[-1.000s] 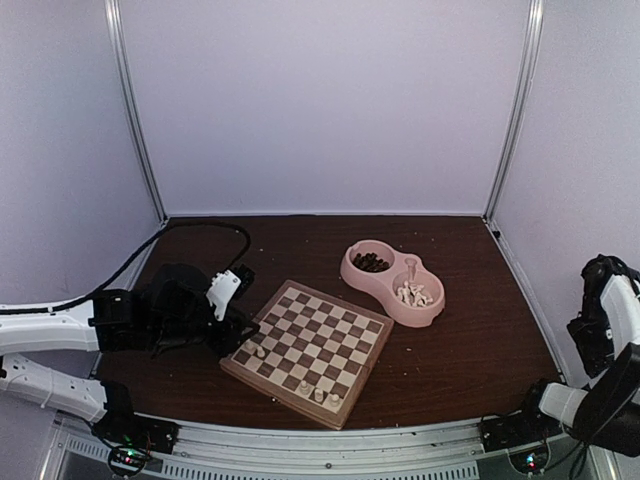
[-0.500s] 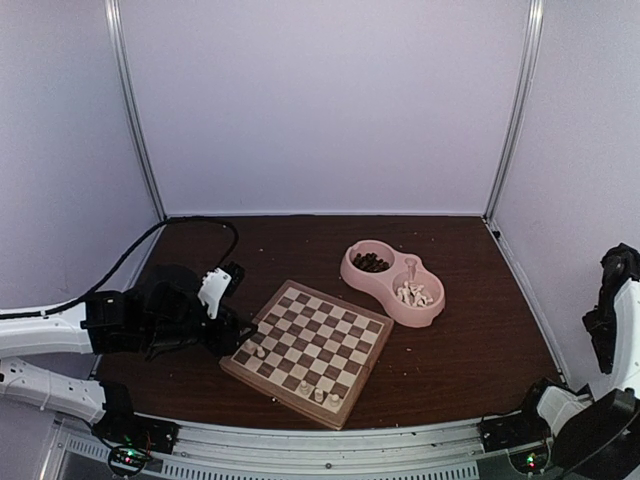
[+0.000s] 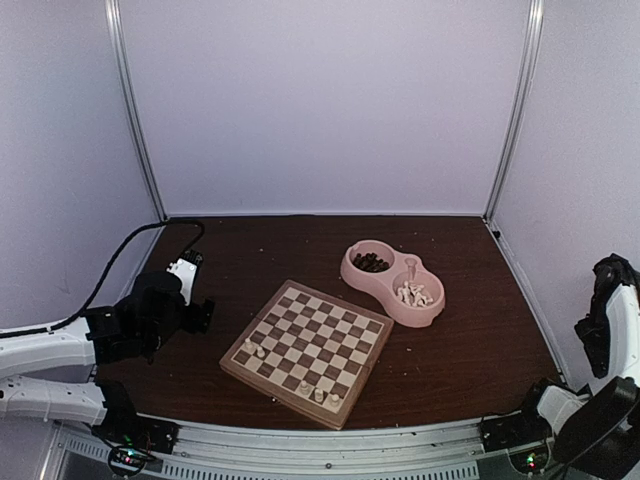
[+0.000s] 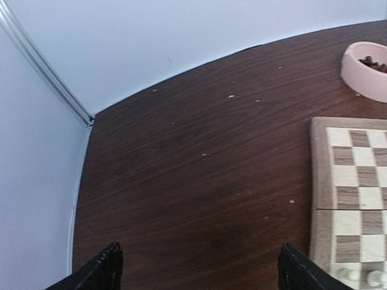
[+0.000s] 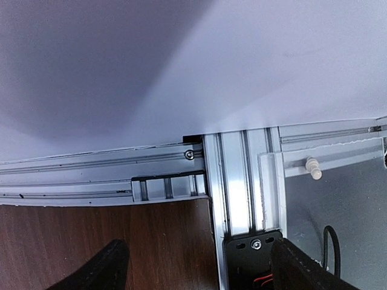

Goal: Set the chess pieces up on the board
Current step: Pick up the pawn from the corner of the board.

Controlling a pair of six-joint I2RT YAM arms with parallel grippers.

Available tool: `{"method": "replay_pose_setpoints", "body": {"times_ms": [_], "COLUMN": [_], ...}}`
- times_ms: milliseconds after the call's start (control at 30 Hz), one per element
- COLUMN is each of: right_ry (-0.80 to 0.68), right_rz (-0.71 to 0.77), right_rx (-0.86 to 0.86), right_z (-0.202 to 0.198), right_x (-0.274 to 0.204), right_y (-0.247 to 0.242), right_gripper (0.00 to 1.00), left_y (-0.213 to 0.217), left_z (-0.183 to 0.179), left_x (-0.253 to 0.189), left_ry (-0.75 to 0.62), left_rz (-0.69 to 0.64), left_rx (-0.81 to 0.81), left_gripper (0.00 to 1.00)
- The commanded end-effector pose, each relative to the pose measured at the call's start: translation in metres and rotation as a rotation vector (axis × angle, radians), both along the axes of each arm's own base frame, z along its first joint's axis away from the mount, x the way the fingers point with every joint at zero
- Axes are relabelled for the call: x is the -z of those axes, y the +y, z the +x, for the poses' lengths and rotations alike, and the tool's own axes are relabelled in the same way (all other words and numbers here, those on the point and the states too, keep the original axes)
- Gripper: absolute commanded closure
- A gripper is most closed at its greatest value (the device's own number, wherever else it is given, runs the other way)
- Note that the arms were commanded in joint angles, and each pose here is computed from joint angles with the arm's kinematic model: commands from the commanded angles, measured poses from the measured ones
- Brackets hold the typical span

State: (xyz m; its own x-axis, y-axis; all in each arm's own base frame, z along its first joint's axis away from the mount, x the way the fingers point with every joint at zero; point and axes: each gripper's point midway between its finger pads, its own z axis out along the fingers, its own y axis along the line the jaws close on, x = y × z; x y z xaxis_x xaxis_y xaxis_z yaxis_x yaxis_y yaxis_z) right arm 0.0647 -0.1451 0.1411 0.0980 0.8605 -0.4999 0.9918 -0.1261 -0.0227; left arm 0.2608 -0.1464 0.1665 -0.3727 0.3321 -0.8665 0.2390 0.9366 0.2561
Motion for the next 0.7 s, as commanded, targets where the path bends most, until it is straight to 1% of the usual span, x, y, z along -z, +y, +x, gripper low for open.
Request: {"method": "replay_pose_setpoints", "body": {"times_ms": [0, 33, 100, 233, 300, 333, 433, 500, 533, 567, 667], "right_ry": [0.001, 0.01, 0.013, 0.014, 0.014, 0.024, 0.04, 0.039, 0.04, 0.04, 0.031], "right_rz": [-0.044, -0.05, -0.046, -0.033, -0.068, -0.08, -0.105, -0.113, -0.119, -0.125, -0.127], "right_rx": [-0.006, -0.006, -0.023, -0.007, 0.019, 0.032, 0.062, 0.069, 0.077, 0.084, 0.089], "right_z": [0.003, 0.003, 0.007, 0.007, 0.004, 0.001, -0.006, -0.007, -0.008, -0.009, -0.008], "right_x": [-0.006, -0.006, -0.004, -0.002, -0.007, -0.009, -0.015, -0.015, -0.013, -0.012, -0.006], "right_y": [-0.009, -0.011, -0.013, -0.012, -0.016, -0.017, -0.019, -0.019, -0.02, -0.02, -0.021], "right_gripper": [0.18, 0.17, 0.17, 0.17, 0.18, 0.18, 0.18, 0.18, 0.18, 0.18, 0.18], "left_y": [0.037, 0.05, 0.066, 0.091, 0.11, 0.115, 0.129, 0.132, 0.133, 0.136, 0.141], "left_z": [0.028, 0.031, 0.036, 0.046, 0.056, 0.064, 0.086, 0.096, 0.102, 0.105, 0.108], "left_x": [-0.02, -0.019, -0.015, -0.011, -0.003, 0.004, 0.019, 0.023, 0.022, 0.028, 0.041], "left_ry": [-0.179, -0.189, -0.186, -0.258, -0.249, -0.216, -0.184, -0.194, -0.195, -0.165, -0.169], "left_rz": [-0.007, -0.008, -0.03, -0.129, -0.18, -0.186, -0.138, -0.213, -0.205, -0.185, -0.173], "left_rx": [-0.104, -0.131, -0.124, -0.13, -0.176, -0.184, -0.225, -0.202, -0.178, -0.186, -0.196], "left_gripper": [0.11, 0.11, 0.12, 0.12, 0.12, 0.12, 0.14, 0.14, 0.17, 0.18, 0.16]}}
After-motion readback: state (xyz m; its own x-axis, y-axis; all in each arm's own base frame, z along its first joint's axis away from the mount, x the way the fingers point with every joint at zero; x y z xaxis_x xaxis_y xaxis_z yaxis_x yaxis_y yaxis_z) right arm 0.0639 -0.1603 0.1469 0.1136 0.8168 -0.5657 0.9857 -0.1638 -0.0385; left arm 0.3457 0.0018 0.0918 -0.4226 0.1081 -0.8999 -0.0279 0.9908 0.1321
